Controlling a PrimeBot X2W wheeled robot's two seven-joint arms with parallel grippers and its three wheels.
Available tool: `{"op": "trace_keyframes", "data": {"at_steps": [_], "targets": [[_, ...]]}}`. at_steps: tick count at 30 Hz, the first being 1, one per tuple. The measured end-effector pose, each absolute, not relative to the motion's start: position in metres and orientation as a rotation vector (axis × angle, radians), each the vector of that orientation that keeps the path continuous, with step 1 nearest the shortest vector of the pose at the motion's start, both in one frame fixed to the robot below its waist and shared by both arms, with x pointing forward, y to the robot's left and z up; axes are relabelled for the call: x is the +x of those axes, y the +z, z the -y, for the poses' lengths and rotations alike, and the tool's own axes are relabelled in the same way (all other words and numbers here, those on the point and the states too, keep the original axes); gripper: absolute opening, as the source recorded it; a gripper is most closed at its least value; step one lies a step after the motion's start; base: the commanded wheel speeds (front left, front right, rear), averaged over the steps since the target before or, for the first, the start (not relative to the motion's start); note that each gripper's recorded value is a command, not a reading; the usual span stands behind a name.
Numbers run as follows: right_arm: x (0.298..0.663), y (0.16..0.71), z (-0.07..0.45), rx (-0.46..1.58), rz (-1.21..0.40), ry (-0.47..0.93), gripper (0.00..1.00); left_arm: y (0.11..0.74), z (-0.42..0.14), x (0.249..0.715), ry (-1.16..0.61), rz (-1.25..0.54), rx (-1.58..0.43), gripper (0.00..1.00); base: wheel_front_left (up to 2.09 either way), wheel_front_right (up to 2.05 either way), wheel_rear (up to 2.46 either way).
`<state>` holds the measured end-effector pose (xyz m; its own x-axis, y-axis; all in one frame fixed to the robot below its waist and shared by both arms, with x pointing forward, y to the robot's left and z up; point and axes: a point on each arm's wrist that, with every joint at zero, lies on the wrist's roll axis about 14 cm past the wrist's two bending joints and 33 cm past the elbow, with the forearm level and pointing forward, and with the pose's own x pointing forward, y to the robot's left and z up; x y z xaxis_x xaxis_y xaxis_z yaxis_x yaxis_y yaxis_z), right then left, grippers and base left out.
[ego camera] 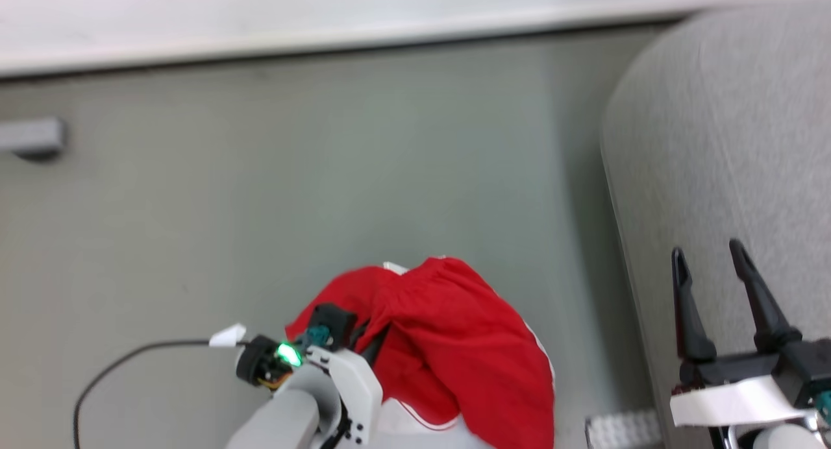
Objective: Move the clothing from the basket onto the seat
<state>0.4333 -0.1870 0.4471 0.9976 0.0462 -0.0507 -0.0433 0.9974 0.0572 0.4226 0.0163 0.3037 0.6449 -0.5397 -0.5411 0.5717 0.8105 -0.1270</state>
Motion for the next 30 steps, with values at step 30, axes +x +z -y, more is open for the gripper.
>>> {"op": "trace_keyframes", "data": {"at_steps": [30], "targets": [[0.355,0.510,0.158,0.077,0.094,0.130,1.00,0.467,-0.059,0.381,-0.393,-0.180,-0.062,0.00,0.00,0.00,0.00]]}}
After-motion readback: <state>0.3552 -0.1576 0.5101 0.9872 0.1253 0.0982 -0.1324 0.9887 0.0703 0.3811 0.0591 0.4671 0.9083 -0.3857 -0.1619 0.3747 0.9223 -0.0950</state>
